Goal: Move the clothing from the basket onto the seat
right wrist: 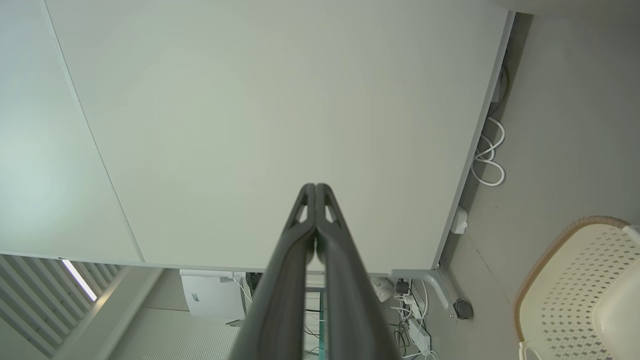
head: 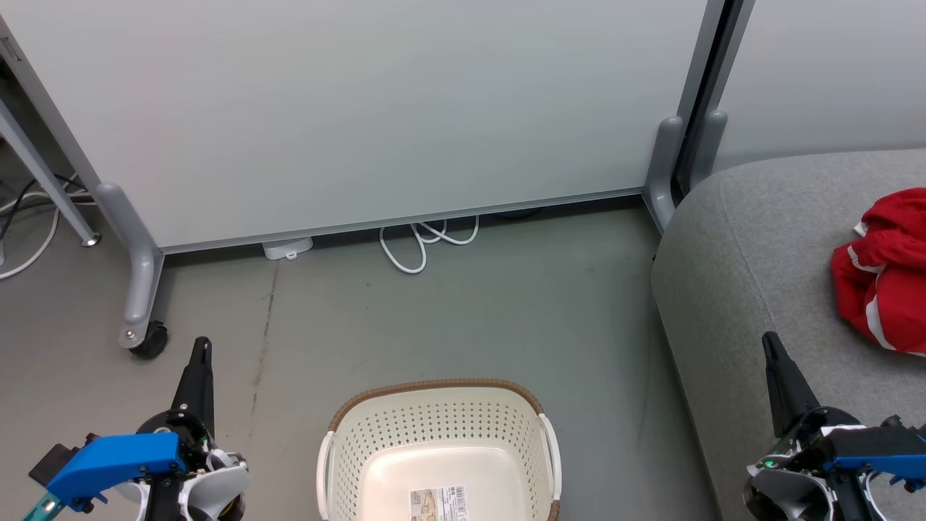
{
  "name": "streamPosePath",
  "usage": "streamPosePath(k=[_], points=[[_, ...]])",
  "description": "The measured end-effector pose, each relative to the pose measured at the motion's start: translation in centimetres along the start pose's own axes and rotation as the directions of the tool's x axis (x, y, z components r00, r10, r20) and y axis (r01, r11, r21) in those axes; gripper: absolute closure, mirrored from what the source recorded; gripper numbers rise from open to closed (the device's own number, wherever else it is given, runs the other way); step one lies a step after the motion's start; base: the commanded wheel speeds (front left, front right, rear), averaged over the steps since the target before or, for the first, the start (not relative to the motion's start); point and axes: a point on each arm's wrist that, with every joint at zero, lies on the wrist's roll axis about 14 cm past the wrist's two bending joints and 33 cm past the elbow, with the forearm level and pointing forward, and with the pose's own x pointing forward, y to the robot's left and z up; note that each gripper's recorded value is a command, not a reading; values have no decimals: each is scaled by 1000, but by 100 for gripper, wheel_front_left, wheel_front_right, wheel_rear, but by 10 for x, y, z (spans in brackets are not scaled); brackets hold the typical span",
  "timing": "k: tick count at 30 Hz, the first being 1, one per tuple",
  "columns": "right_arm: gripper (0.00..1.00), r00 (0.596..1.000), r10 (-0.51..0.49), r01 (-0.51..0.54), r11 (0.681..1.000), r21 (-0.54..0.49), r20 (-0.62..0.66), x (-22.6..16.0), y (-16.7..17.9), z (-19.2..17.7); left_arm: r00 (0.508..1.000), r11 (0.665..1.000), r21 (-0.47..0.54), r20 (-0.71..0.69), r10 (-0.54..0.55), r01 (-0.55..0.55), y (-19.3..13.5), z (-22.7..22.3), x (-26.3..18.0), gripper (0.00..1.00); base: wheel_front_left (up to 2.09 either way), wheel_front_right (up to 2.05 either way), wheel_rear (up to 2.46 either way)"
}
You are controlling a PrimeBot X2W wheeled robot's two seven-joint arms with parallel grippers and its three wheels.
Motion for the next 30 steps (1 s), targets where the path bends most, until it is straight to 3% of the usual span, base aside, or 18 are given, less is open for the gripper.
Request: streamPosePath(k=[30], points=[[100, 1000, 0, 0, 1000, 0, 0, 0, 0, 0, 1000, 1000, 0, 0, 0, 0, 0, 0, 0, 100, 0, 0, 0]])
